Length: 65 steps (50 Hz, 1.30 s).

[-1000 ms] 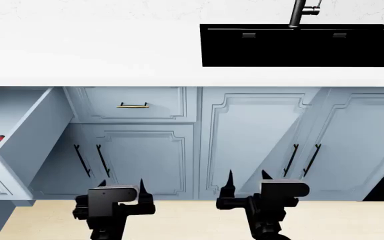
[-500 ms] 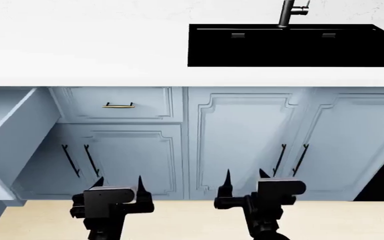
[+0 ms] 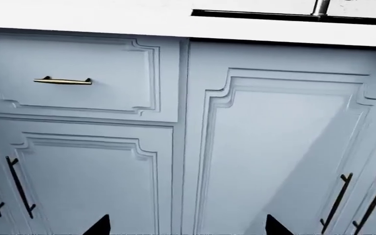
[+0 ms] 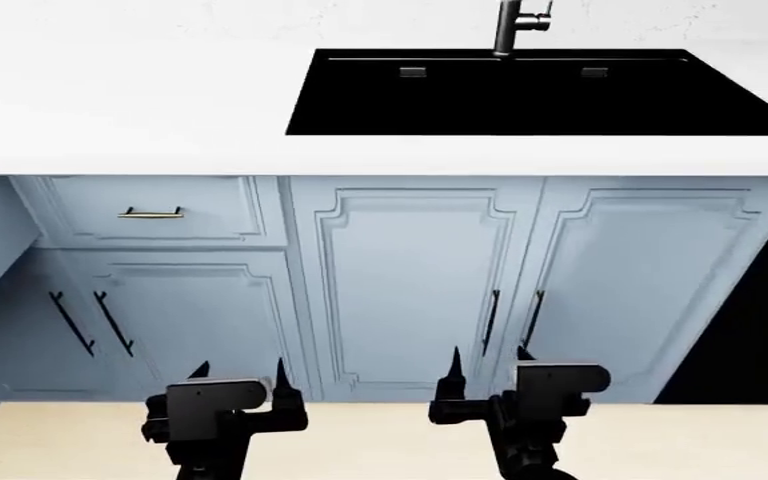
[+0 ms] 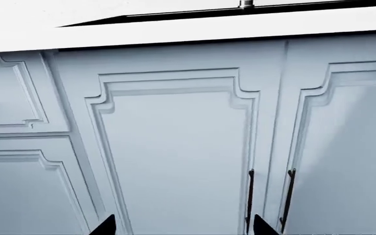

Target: Pick and place the shaker into the drawer. Then close the cabinet.

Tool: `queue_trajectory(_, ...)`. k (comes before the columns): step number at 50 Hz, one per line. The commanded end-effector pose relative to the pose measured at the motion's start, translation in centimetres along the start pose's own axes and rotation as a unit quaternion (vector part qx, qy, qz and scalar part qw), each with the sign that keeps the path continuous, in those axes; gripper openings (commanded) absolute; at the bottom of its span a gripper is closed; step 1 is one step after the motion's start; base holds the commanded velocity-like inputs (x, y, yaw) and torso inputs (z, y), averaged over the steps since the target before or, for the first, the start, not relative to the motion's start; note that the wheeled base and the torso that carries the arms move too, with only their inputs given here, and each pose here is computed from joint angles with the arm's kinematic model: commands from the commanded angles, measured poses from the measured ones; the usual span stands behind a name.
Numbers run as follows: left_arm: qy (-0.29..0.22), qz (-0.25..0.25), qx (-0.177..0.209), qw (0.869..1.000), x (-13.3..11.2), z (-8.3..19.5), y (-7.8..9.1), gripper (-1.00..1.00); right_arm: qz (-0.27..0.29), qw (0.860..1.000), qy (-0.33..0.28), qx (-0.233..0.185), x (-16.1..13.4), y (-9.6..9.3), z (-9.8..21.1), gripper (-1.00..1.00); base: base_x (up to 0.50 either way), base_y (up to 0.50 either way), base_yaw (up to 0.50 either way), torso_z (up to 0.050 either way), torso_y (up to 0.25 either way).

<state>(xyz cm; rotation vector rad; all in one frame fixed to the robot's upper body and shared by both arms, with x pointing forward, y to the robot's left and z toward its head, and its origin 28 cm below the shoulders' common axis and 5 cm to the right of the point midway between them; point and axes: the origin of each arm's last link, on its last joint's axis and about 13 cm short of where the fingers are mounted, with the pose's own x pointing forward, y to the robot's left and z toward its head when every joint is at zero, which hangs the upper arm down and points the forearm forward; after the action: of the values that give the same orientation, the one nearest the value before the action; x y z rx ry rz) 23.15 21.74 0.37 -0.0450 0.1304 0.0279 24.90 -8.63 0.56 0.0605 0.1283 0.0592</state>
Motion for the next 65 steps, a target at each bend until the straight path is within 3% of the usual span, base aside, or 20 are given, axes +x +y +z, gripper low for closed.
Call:
queue_trajectory(1, 0.016, 0.002, -0.004, 1.000, 0.18, -0.20, -0.16, 1.00, 0.002, 1.000, 0.005, 0.004, 0.00, 0.01, -0.02, 1.00, 0.03, -0.50, 0.00, 0.000, 0.000)
queue_trajectory(65, 0.021, 0.000, -0.003, 1.000, 0.18, -0.25, -0.22, 1.00, 0.005, 1.000, 0.007, 0.013, -0.02, -0.09, -0.07, 1.00, 0.10, -0.50, 0.00, 0.000, 0.000)
